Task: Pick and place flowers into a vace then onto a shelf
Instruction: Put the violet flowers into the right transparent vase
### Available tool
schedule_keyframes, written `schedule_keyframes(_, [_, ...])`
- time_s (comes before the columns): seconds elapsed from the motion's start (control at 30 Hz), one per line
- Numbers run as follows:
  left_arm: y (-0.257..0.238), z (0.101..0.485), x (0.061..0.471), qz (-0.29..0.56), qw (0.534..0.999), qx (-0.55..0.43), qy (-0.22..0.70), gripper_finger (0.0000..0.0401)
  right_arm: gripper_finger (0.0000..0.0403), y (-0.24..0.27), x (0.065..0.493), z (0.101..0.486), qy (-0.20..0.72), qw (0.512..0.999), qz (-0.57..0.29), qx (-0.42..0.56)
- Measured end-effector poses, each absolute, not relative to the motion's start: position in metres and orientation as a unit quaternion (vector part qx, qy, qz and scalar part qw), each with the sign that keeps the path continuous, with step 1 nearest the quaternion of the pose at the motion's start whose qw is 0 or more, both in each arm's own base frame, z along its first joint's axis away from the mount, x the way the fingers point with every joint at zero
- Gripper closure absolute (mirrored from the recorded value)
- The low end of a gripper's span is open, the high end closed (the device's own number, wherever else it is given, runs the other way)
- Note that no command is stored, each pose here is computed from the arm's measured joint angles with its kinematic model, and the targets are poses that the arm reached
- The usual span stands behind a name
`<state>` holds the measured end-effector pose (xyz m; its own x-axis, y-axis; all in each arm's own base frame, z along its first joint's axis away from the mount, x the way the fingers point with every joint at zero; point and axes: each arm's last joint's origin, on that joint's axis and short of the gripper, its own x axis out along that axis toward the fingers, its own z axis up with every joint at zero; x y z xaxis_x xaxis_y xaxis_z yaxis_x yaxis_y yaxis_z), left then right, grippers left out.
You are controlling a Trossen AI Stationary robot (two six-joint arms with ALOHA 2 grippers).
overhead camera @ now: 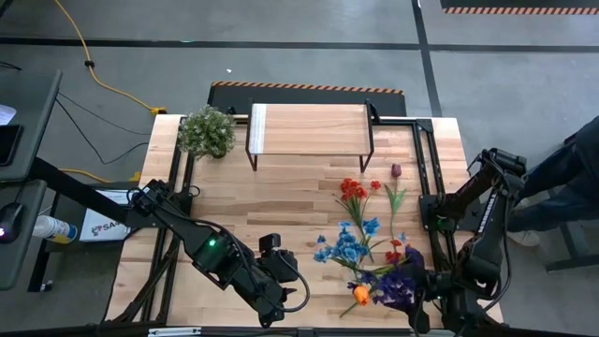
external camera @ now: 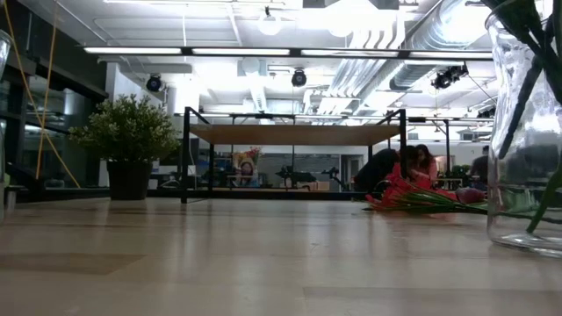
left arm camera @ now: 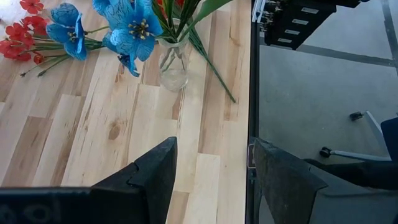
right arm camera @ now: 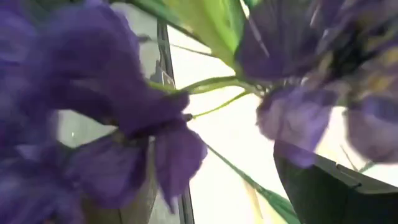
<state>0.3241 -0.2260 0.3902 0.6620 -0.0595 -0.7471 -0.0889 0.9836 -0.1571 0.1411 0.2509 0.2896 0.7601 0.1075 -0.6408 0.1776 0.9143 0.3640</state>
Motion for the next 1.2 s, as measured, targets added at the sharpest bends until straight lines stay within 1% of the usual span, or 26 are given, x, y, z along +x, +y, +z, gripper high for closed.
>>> schedule_keyframes(0.57, [-0.226,0.390,0.324,0.008,0.907,-0.090,0.411,0.0155,0.0109,0.247,0.134,0.297,0.348,0.911,-0.008,0.220])
schedule_keyframes(1.2, [-0.226,0.390,0.324,0.008,0.907,-0.090,0.411,0.0155,0.0109,0.247,0.129,0.296,0.388,0.889,0.002,0.244])
